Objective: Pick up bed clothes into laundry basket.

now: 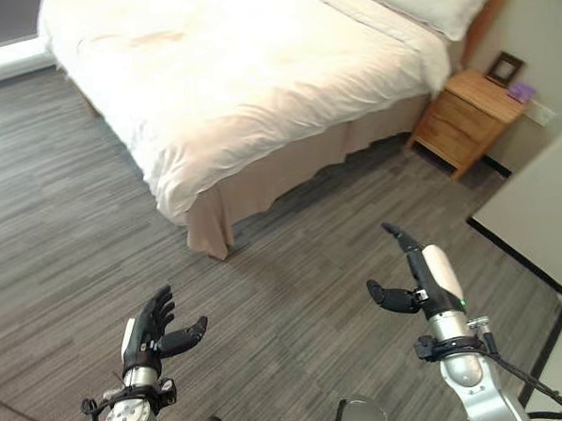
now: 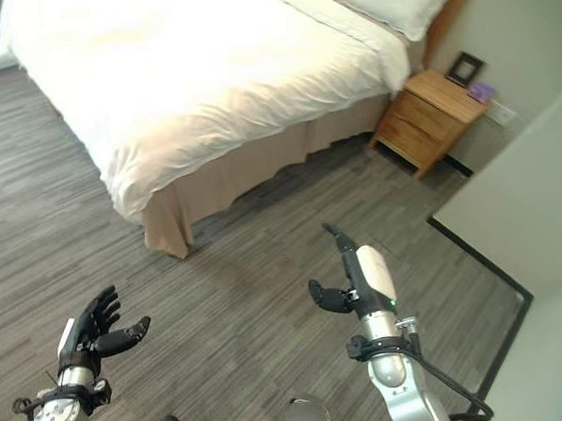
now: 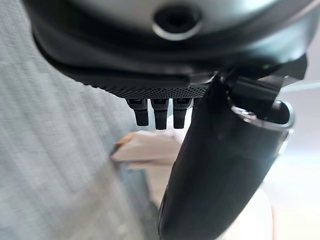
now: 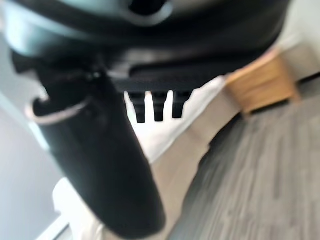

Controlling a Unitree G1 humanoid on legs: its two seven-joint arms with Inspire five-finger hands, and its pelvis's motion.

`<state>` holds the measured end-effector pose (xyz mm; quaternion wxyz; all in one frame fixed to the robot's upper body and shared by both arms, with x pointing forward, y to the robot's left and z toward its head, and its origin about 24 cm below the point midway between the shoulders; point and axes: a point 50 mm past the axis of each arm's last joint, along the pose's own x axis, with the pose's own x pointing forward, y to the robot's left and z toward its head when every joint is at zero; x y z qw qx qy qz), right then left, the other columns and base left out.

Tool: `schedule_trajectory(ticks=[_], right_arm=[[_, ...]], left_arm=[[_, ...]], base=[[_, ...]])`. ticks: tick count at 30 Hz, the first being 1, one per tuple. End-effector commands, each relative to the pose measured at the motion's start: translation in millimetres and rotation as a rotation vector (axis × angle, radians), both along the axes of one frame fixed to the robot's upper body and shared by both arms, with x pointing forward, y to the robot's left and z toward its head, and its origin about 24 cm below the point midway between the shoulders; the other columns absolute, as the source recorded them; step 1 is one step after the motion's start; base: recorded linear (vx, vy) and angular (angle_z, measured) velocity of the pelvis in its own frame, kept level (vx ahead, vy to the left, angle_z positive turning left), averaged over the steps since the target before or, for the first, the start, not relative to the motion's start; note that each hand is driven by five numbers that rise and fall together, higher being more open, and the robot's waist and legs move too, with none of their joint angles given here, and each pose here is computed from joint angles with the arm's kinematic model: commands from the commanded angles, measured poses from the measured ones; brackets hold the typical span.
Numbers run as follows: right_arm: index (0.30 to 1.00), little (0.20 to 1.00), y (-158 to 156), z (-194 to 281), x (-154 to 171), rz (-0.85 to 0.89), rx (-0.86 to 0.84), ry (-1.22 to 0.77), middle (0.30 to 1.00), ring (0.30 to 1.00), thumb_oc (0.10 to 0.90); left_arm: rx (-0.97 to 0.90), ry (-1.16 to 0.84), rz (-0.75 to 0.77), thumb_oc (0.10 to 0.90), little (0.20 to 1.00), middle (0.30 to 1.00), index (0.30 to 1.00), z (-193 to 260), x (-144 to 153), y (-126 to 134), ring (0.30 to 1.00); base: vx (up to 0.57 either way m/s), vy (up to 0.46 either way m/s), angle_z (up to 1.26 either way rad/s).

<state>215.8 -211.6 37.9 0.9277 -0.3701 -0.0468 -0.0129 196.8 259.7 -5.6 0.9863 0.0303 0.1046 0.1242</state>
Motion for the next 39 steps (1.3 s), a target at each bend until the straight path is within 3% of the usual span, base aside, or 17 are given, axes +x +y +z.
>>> schedule_trajectory(ticks=[1,17,39], right_arm=[[0.9,0.9,-14,41,14,-0.041,0.018,-0.201,0.9,0.9,0.8],[0.9,0.9,-7,48,20,0.073,0.006,-0.191,0.9,0.9,0.8],[0.9,0.9,-4,55,23,0.093,0.047,-0.198,0.9,0.9,0.8]], left_arm=[[0.032,-0.284,-0.058,0.8,0.9,0.9,0.9,49,20,-8,0.9],[-0.014,-0.316,-0.002,0.8,0.9,0.9,0.9,47,6,-7,0.9],[-0.037,-0.365,-0.121,0.8,0.9,0.9,0.9,60,21,-22,0.9]], base=[[0.03,-0.272,1.33],[0.01,-0.239,0.14],[0.03,-0.065,0.2]])
